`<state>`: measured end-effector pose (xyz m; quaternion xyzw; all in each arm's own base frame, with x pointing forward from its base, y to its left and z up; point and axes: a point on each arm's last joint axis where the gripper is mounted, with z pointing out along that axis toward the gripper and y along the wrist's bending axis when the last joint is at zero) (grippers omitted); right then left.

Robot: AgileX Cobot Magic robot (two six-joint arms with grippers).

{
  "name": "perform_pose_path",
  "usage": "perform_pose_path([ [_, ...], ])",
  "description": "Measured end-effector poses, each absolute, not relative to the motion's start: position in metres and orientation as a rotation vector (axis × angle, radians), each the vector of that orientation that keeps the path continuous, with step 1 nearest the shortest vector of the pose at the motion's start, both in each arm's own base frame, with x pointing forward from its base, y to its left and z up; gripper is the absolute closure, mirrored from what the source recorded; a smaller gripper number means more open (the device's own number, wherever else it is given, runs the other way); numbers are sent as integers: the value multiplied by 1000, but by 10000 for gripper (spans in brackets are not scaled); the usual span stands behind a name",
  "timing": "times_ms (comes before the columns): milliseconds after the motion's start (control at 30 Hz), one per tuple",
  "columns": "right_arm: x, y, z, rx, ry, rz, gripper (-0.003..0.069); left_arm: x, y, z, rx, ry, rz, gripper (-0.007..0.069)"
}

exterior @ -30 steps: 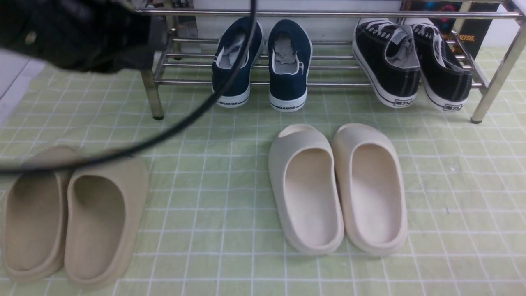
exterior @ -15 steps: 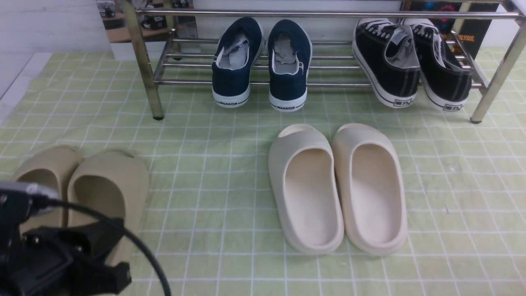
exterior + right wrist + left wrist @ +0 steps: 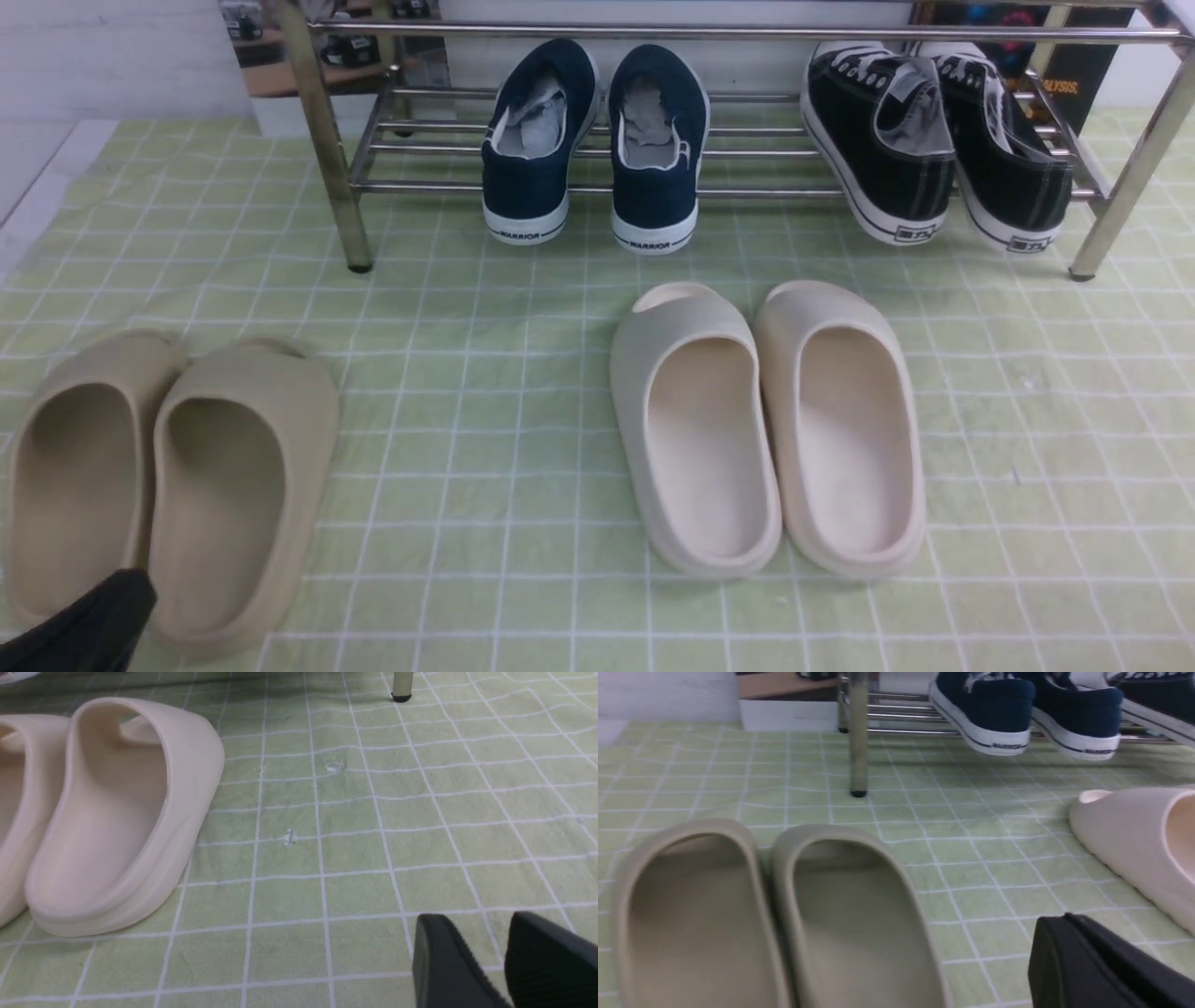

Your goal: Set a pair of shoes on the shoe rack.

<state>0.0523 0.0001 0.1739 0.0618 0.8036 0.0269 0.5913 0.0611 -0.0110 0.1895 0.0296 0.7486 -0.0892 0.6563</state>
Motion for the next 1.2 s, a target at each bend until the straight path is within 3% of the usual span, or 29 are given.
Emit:
perform_pose_path([
  [233,52,0,174,144,1870,63,419,51,-7,168,18,1907,-150,638],
  [1200,52,0,174,144,1870,63,419,51,-7,167,26,1912,-144,636],
])
